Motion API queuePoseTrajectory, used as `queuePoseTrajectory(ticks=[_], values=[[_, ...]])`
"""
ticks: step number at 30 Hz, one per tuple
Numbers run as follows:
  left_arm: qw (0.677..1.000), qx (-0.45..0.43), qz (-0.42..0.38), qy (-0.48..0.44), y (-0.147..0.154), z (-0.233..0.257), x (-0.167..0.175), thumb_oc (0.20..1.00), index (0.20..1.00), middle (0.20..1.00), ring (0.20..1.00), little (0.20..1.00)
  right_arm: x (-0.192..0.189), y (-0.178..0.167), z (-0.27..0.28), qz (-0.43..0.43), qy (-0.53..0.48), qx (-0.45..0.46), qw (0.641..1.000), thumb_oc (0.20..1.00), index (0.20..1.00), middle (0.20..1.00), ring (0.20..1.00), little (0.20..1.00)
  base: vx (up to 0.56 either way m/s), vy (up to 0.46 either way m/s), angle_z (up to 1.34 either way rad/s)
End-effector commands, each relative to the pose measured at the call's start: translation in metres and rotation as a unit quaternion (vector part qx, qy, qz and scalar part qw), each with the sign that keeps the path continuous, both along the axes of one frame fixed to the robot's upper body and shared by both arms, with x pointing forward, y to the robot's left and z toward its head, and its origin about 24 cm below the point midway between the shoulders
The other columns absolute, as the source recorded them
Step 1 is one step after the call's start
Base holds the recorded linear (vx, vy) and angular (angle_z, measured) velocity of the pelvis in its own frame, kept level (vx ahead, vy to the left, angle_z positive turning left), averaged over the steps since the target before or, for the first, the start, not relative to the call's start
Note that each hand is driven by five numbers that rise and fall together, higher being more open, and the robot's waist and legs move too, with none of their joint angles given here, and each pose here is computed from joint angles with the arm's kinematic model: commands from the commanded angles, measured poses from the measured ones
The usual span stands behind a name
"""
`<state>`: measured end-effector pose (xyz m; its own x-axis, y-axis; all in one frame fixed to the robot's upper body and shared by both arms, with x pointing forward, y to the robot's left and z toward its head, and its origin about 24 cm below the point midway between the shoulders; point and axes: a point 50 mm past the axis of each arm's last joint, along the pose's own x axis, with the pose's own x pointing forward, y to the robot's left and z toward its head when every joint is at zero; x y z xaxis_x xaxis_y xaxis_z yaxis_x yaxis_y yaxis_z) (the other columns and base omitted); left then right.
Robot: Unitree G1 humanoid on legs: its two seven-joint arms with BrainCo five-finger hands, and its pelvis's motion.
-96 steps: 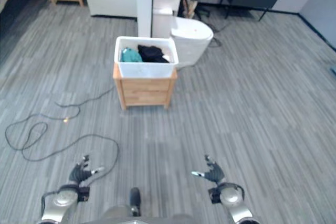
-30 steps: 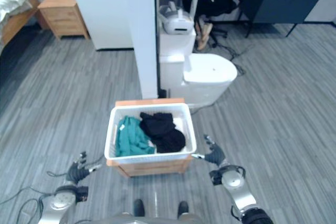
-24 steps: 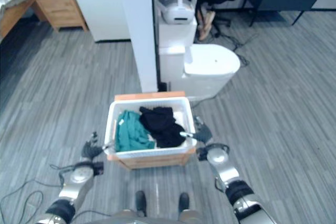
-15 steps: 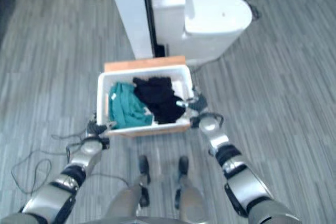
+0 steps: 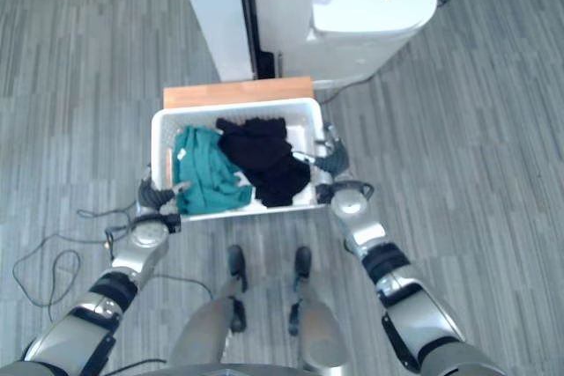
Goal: Grab the laundry basket,head to the washer,open it,put in the laundry and shut it.
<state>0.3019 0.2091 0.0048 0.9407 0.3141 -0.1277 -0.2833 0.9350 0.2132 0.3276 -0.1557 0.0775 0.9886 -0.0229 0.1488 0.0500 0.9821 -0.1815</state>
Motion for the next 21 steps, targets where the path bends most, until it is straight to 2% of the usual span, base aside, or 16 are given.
queuePoseTrajectory(ticks=[1, 8, 14, 21], values=[[0.999, 0.038, 0.004, 0.005, 0.009, -0.005, -0.002, 1.000, 1.000, 1.000, 1.000, 1.000, 0.000, -0.008, 0.012, -0.011, -0.052, -0.025, 0.998, 1.000, 1.000, 1.000, 1.000, 1.000, 0.02, 0.006, -0.08], [0.999, 0.040, 0.007, 0.030, 0.013, -0.016, -0.008, 1.000, 1.000, 1.000, 1.000, 1.000, -0.003, -0.020, -0.008, -0.039, -0.011, -0.055, 0.998, 1.000, 1.000, 1.000, 1.000, 1.000, -0.02, -0.001, -0.09], [0.998, 0.043, 0.010, 0.040, 0.017, -0.016, -0.005, 1.000, 1.000, 1.000, 1.000, 1.000, 0.009, -0.027, -0.032, -0.048, 0.073, -0.101, 0.991, 1.000, 1.000, 1.000, 1.000, 1.000, -0.03, -0.018, -0.01], [0.998, 0.059, -0.007, 0.034, 0.015, -0.004, 0.012, 1.000, 1.000, 1.000, 1.000, 1.000, 0.039, -0.017, -0.011, -0.030, 0.082, -0.173, 0.981, 1.000, 1.000, 1.000, 1.000, 1.000, 0.00, -0.014, 0.05]])
